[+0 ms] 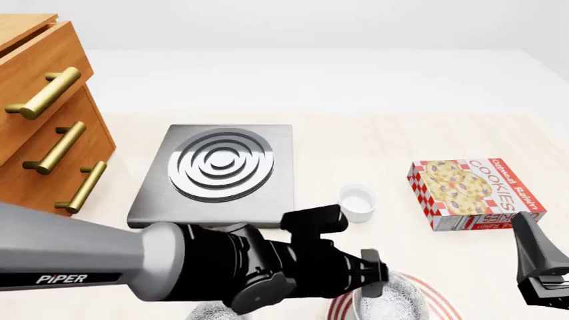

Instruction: Pick the akita bowl on the wooden cabinet and place it on the plate.

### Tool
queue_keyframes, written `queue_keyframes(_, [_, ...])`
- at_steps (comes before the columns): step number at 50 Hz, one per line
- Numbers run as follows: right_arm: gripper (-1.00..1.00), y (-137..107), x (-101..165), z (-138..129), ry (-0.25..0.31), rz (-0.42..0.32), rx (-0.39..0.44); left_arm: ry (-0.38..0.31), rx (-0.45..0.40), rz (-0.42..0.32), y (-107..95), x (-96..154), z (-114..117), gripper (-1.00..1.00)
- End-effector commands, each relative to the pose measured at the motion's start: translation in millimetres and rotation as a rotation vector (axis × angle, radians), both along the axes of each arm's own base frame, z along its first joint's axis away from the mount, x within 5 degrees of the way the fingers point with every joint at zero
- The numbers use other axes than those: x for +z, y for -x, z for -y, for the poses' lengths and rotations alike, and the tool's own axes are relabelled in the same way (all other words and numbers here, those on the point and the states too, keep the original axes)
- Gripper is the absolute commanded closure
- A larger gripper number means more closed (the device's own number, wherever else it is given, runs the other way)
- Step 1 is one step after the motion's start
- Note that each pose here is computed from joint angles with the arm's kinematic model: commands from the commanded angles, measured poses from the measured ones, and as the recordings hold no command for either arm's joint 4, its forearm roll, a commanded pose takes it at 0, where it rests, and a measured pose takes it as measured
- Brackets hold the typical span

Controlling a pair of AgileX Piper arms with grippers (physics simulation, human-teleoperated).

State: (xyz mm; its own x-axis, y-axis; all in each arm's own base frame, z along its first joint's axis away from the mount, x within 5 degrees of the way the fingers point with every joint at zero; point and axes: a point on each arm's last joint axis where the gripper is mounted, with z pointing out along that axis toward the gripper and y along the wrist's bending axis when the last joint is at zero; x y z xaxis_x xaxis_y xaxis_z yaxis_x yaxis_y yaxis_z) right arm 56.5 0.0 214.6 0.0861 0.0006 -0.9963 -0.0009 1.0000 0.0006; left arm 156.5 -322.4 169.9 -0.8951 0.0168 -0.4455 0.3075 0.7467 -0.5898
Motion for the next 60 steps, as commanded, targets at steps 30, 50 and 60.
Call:
queue_keyframes(30, [-1.00, 0, 0, 0, 0.000, 0.000, 0.000, 0.099, 0.023, 0.119, -7, 66, -38, -1.00])
queue_keyframes(50, [-1.00, 0, 0, -1, -0.002, 0.000, 0.012, 0.121, 0.058, 0.154, -15, 80, -53, -1.00])
queue_keyframes(60, [-1.00, 3, 12, -6, 0.065, 0.077, 0.097, 0.126, 0.067, 0.154, -15, 78, -56, -1.00])
